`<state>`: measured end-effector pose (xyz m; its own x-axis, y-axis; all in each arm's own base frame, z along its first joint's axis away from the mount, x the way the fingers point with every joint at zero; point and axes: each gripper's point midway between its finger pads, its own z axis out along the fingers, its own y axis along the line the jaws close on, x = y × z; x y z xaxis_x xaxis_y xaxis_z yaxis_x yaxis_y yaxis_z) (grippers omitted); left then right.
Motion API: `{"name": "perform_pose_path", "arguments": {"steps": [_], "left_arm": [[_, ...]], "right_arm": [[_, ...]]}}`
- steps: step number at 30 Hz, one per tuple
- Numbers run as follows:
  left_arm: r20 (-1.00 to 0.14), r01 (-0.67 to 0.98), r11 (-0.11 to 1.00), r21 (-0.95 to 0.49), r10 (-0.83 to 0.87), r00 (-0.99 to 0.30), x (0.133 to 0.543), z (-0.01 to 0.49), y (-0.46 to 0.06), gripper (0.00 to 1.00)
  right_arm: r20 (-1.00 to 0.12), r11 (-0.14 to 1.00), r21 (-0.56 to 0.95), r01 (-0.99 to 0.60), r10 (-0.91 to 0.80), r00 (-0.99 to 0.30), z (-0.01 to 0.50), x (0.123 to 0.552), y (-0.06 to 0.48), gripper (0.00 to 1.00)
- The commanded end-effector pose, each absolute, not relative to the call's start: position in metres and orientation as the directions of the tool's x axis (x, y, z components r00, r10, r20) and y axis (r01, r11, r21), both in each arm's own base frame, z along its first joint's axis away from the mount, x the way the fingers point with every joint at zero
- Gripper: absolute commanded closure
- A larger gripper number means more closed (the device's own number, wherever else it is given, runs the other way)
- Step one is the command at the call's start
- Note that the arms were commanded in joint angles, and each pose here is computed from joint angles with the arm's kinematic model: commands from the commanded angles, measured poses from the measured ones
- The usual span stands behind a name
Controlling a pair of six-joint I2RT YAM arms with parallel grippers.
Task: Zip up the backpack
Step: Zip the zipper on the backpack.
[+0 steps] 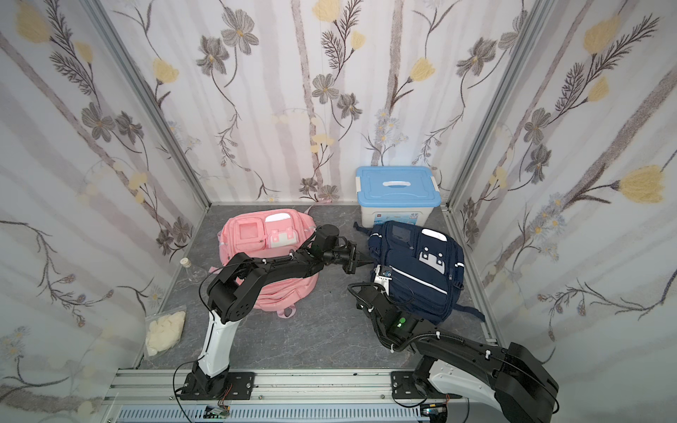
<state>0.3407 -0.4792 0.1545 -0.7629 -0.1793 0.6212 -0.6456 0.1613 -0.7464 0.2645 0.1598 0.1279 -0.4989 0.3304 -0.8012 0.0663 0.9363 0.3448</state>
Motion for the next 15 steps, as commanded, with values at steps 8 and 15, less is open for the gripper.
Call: {"name": "perform_pose_path", "arguments": {"steps": [8, 15], "left_arm": [[0.637, -0.646, 0.090, -0.758, -0.109, -0.763, 0.335, 0.189, -0.483, 1.00], [0.654, -0.661, 0.073, -0.747, -0.104, -0.750, 0.334, 0.188, -0.484, 1.00]], "right_arm": [[-0.836, 0.916, 0.377, 0.137, 0.401, -0.375, 0.151, 0.298, 0.131, 0.57], [-0.827, 0.916, 0.378, 0.136, 0.400, -0.396, 0.147, 0.305, 0.136, 0.81]]}}
